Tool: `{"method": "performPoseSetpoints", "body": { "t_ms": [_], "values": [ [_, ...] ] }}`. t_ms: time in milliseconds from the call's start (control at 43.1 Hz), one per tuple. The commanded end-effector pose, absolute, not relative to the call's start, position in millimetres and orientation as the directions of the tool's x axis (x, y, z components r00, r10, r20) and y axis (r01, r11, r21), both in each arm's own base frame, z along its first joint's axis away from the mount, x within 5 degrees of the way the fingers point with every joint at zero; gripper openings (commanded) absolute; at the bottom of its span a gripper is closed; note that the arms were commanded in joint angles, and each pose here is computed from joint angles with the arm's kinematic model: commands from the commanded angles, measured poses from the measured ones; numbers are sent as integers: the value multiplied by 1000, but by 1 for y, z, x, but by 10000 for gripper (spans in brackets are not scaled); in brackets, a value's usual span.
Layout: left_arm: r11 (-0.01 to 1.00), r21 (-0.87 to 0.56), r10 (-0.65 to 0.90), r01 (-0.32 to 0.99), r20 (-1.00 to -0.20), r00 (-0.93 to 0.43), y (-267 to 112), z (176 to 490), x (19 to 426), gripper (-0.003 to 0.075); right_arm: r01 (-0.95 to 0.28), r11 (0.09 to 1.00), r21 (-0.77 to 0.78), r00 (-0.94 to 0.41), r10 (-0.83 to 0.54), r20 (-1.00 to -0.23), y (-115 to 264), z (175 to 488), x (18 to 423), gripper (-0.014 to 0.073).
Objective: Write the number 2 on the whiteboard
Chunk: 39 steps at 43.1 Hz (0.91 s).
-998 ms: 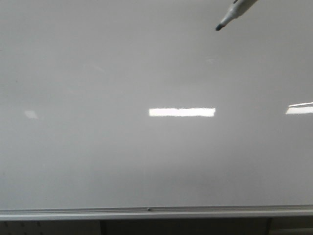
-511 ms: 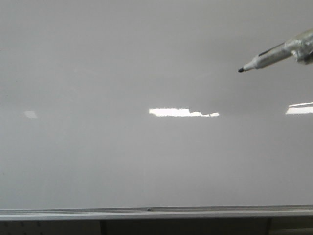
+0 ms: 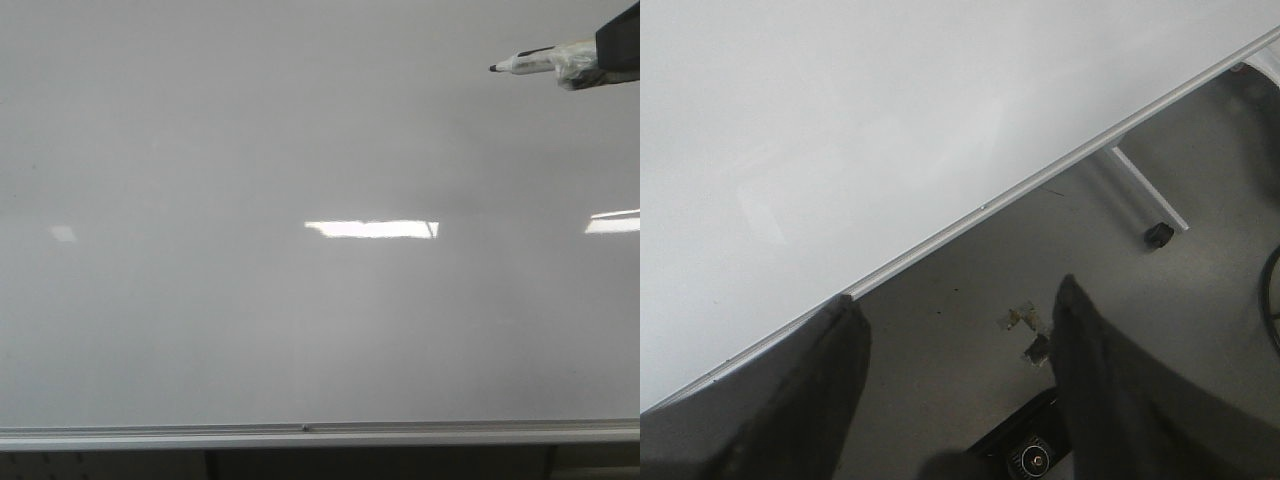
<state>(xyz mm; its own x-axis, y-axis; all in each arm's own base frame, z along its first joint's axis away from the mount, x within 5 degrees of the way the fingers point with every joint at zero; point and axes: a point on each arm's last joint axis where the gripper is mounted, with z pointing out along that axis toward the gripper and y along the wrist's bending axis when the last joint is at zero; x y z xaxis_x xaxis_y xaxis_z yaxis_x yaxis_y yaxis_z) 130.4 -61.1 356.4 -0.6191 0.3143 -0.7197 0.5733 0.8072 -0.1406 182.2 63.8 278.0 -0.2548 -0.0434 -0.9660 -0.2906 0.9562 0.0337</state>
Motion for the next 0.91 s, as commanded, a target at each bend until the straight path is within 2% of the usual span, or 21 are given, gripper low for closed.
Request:
{"method": "performPoseSetpoints", "body": {
  "t_ms": [0, 395, 882],
  "values": [
    [809, -151, 262, 568, -773, -578, -63, 368, 132, 386, -236, 972, 2, -125, -28, -992, 63, 290, 196, 38],
    [809, -152, 262, 568, -773, -578, -63, 368, 132, 386, -236, 966, -109, -74, -130, -989, 74, 283, 226, 36],
    [809, -151, 261, 568, -774, -577, -63, 368, 133, 386, -226, 966, -122, -81, -144, -986, 85, 279, 258, 36]
  ]
}}
